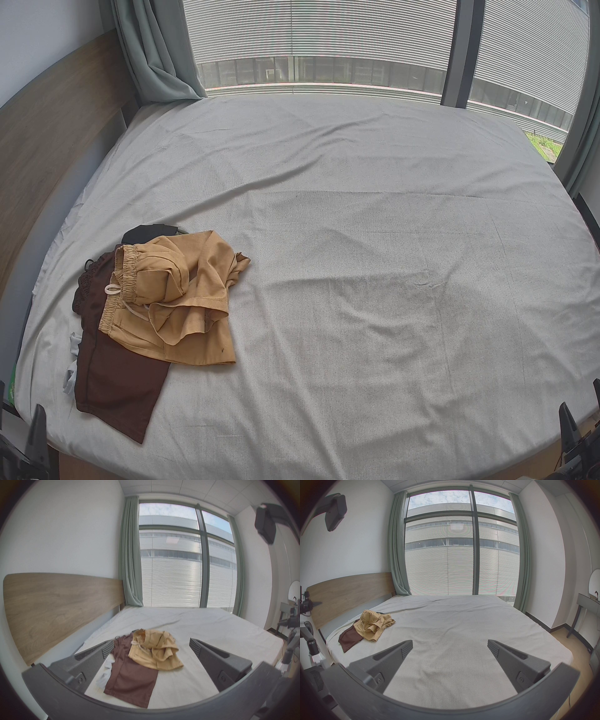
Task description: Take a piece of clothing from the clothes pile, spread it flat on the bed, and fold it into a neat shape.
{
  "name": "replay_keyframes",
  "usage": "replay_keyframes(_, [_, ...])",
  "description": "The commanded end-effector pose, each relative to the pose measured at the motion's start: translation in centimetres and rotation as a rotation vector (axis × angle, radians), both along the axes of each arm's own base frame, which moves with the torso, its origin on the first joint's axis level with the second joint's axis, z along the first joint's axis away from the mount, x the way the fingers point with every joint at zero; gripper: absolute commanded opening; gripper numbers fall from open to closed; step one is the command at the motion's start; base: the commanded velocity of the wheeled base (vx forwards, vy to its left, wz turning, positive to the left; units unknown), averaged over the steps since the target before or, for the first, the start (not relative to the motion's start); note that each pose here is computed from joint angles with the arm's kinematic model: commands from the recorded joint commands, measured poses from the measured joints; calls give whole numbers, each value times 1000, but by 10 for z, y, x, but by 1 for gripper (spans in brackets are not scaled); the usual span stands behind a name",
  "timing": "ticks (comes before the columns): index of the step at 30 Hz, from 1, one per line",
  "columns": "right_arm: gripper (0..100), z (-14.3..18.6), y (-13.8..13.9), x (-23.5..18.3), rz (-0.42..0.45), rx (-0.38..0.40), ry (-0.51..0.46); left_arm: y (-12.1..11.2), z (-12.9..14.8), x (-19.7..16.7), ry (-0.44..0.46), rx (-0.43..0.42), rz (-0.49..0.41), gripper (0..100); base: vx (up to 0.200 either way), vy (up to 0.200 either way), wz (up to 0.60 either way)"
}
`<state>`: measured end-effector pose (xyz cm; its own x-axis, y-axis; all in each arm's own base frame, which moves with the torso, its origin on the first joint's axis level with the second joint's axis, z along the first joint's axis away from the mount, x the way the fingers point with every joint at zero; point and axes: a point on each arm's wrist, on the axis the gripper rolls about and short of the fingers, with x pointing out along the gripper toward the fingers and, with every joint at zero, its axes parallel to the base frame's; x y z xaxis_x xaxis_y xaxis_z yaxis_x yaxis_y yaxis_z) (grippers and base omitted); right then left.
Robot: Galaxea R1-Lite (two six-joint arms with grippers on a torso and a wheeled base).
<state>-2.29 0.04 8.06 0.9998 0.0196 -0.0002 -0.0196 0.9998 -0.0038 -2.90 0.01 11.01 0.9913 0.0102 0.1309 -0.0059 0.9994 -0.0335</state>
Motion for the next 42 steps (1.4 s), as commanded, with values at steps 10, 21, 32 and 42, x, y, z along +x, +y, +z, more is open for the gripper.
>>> replay_keyframes(10, [100,-5,0,1,0,-2,10,-1,44,29,132,-84,-153,100,0,0,0])
replay_keyframes(21, [100,-5,0,1,2,-1,11,-6,78,64,195,-163,-222,100,0,0,0])
replay_keyframes(32, [100,-5,0,1,2,-1,11,-13,86,96,249,-220,-294,100,0,0,0])
replay_keyframes(42, [100,-5,0,1,2,-1,11,-8,91,125,296,-243,-293,100,0,0,0])
